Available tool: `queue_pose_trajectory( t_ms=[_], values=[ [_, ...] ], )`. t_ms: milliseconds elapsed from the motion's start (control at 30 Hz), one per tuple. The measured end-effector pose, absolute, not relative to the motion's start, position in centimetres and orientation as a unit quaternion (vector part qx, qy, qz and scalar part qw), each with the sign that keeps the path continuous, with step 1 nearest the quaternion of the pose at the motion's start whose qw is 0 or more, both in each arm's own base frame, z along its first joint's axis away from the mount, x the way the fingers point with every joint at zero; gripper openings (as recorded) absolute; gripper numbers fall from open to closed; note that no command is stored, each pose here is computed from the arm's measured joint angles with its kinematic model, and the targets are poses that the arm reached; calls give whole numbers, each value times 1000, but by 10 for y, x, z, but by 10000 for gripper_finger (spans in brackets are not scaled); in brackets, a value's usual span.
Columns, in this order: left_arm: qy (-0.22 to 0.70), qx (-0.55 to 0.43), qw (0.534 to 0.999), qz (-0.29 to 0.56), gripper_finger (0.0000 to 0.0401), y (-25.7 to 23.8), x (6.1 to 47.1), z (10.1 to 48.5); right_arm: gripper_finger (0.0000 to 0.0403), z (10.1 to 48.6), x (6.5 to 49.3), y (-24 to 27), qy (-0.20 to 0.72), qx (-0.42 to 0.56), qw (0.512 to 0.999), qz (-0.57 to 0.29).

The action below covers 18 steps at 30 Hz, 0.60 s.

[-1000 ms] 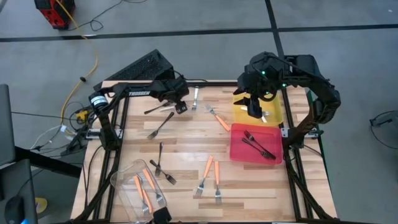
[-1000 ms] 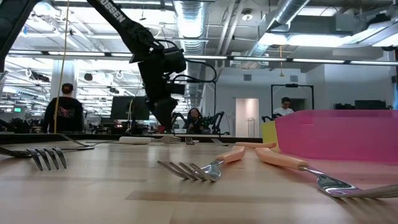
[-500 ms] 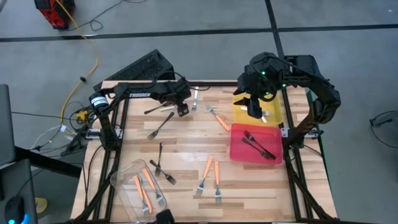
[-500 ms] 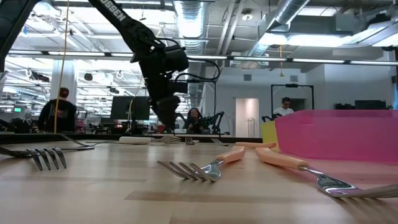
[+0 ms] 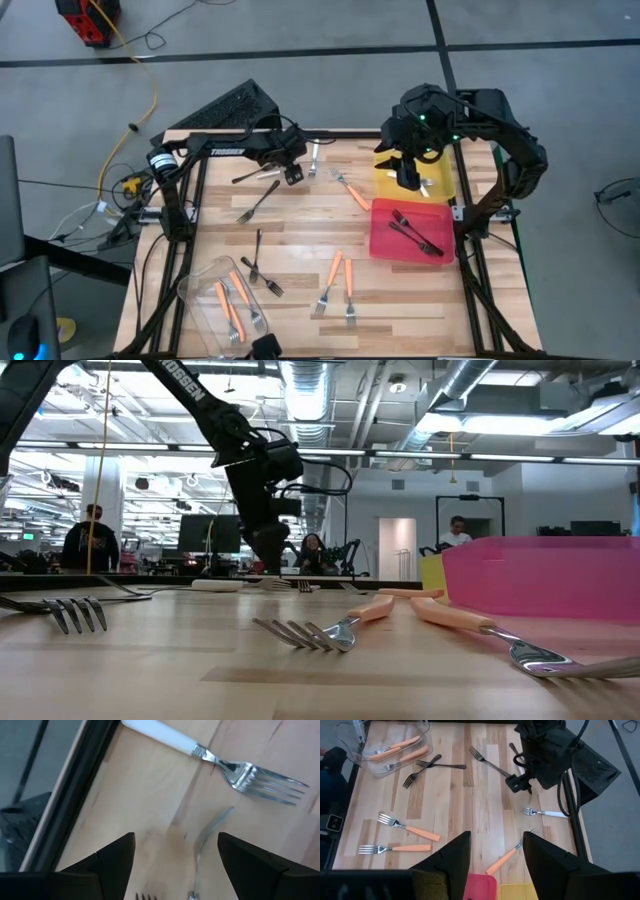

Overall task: Sort silverware by color (type)
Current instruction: Put the white fork into the yellow bin

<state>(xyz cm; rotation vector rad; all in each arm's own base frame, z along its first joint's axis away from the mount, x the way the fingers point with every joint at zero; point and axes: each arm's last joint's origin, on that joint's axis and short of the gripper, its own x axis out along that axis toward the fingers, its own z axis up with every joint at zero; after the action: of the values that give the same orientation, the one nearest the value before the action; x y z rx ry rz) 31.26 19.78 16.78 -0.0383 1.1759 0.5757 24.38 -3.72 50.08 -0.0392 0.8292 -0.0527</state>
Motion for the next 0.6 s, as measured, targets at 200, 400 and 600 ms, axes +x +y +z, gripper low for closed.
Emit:
queue_pose_trajectory(
  t_ms=[200,400,600],
  values=[
    [550,-5,788,275,269,197,318,166,203,500,245,-35,405,-21,914,-20],
    [550,-5,788,276,262,197,319,167,203,500,245,-31,405,-24,914,-11],
    [552,-6,793,258,254,194,320,166,203,500,246,-28,405,-27,914,-6]
  ],
)
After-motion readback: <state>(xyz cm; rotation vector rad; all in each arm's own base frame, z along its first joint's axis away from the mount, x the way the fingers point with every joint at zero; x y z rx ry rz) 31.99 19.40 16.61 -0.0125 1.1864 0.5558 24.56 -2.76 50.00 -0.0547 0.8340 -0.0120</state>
